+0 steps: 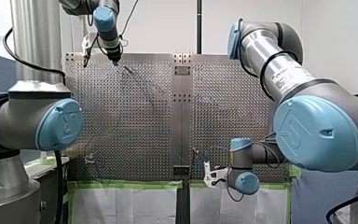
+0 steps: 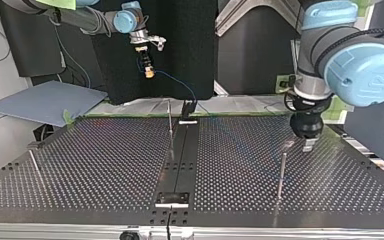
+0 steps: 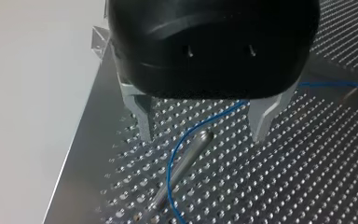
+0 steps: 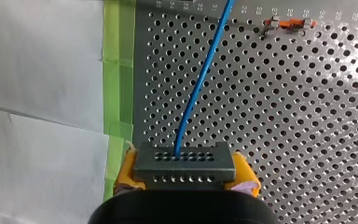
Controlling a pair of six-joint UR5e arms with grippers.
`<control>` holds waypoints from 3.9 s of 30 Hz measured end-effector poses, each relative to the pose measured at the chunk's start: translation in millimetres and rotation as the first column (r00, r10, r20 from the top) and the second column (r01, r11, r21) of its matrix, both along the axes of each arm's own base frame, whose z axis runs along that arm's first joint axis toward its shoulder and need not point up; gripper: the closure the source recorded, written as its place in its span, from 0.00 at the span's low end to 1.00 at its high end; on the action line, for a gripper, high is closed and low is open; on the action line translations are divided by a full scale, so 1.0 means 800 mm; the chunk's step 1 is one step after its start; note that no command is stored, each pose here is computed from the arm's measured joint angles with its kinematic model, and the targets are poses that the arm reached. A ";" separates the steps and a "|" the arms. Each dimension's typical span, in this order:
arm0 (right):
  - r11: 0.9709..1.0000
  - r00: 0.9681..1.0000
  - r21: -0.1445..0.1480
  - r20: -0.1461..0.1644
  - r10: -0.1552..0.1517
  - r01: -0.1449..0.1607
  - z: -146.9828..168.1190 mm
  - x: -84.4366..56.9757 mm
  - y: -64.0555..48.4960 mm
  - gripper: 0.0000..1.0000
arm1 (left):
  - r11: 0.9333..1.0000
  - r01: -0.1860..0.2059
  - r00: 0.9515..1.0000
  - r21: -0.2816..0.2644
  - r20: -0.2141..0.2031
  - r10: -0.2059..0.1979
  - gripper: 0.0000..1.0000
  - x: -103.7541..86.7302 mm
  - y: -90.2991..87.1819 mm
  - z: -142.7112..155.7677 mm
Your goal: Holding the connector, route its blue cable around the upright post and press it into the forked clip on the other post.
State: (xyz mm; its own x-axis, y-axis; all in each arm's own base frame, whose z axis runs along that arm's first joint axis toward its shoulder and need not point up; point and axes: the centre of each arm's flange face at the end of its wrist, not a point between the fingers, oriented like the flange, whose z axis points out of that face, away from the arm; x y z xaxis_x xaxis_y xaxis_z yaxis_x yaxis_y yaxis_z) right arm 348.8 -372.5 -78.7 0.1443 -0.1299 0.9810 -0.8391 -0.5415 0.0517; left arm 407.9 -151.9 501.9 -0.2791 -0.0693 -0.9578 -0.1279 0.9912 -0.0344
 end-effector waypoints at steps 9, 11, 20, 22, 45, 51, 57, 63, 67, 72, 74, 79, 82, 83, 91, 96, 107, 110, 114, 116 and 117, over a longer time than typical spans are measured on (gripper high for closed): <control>1.000 1.000 0.002 -0.003 0.001 -0.001 0.000 0.000 0.001 1.00 | 1.000 0.022 1.000 -0.011 -0.008 -0.022 0.00 -0.002 -0.004 -0.001; 1.000 1.000 0.003 -0.005 0.001 -0.001 -0.001 0.000 0.001 1.00 | 1.000 0.022 1.000 -0.012 -0.008 -0.023 0.00 -0.002 -0.005 -0.001; 1.000 1.000 0.008 -0.009 0.003 -0.003 -0.001 0.001 0.003 1.00 | 1.000 0.024 1.000 -0.013 -0.009 -0.024 0.00 -0.005 -0.008 0.000; 1.000 1.000 0.008 -0.009 0.003 -0.003 -0.001 0.001 0.003 1.00 | 1.000 0.025 1.000 -0.014 -0.009 -0.025 0.00 -0.006 -0.009 0.000; 1.000 1.000 0.023 -0.020 0.013 -0.012 -0.003 0.005 0.011 1.00 | 0.994 0.088 0.994 0.065 0.058 -0.092 0.00 -0.001 -0.048 -0.002; 1.000 1.000 0.023 -0.020 0.018 -0.018 -0.003 0.008 0.014 1.00 | 0.992 0.093 0.992 0.087 0.075 -0.099 0.00 0.013 -0.073 -0.013; 0.999 1.000 0.024 -0.020 0.021 -0.021 -0.003 0.009 0.016 1.00 | 0.990 0.094 0.991 0.103 0.085 -0.103 0.00 0.027 -0.101 -0.032; 0.999 1.000 0.022 -0.020 0.024 -0.024 -0.003 0.010 0.016 1.00 | 0.989 0.094 0.989 0.115 0.106 -0.106 0.00 0.030 -0.131 -0.048; 0.999 0.999 0.019 -0.021 0.028 -0.027 -0.003 0.012 0.018 1.00 | 0.989 0.093 0.986 0.119 0.126 -0.108 0.00 0.029 -0.149 -0.054; 0.999 0.999 0.017 -0.021 0.032 -0.032 -0.003 0.014 0.019 1.00 | 0.983 0.114 0.983 0.141 0.130 -0.133 0.00 0.033 -0.176 -0.074; 0.999 0.999 0.017 -0.022 0.034 -0.033 -0.003 0.014 0.020 1.00 | 0.982 0.120 0.982 0.146 0.130 -0.139 0.00 0.038 -0.184 -0.084; 0.999 0.999 0.017 -0.022 0.036 -0.036 -0.003 0.016 0.021 1.00 | 0.984 0.100 0.982 0.150 0.146 -0.122 0.00 0.053 -0.187 -0.098; 0.999 0.999 0.017 -0.022 0.037 -0.036 -0.003 0.016 0.021 1.00 | 0.987 0.074 0.981 0.145 0.169 -0.098 0.00 0.060 -0.183 -0.098; 0.999 0.999 0.017 -0.022 0.037 -0.037 -0.003 0.016 0.021 1.00 | 0.987 0.062 0.981 0.145 0.174 -0.087 0.00 0.062 -0.181 -0.098; 0.999 0.999 0.018 -0.022 0.039 -0.039 -0.003 0.017 0.023 1.00 | 0.988 0.027 0.982 0.151 0.180 -0.054 0.00 0.068 -0.172 -0.099; 0.999 0.999 0.019 -0.023 0.040 -0.040 -0.003 0.017 0.023 1.00 | 0.986 0.031 0.983 0.165 0.172 -0.060 0.00 0.068 -0.171 -0.100; 0.999 0.999 0.018 -0.029 0.043 -0.042 -0.003 0.017 0.024 1.00 | 0.970 0.019 0.993 0.243 0.105 -0.046 0.00 0.079 -0.169 -0.131; 0.999 0.999 0.018 -0.029 0.043 -0.043 -0.003 0.017 0.024 1.00 | 0.969 0.017 0.993 0.246 0.112 -0.045 0.00 0.083 -0.168 -0.132; 0.999 0.999 0.018 -0.029 0.043 -0.042 -0.003 0.017 0.024 1.00 | 0.968 0.026 0.991 0.252 0.124 -0.059 0.00 0.086 -0.169 -0.131; 0.999 0.999 0.017 -0.029 0.043 -0.042 -0.003 0.017 0.024 1.00 | 0.964 0.022 0.991 0.263 0.125 -0.056 0.00 0.089 -0.169 -0.134; 0.999 0.999 0.017 -0.028 0.043 -0.042 -0.003 0.017 0.024 1.00 | 0.963 0.018 0.991 0.270 0.123 -0.053 0.00 0.090 -0.169 -0.136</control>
State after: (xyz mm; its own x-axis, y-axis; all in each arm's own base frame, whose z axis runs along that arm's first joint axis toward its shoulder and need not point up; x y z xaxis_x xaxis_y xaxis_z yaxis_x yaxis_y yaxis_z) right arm 362.8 -353.1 -81.3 0.1783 -0.1390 0.9741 -0.8135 -0.5778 0.0664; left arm 480.1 -286.9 393.5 -0.1507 0.2022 -0.9677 -0.1041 0.9702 0.2189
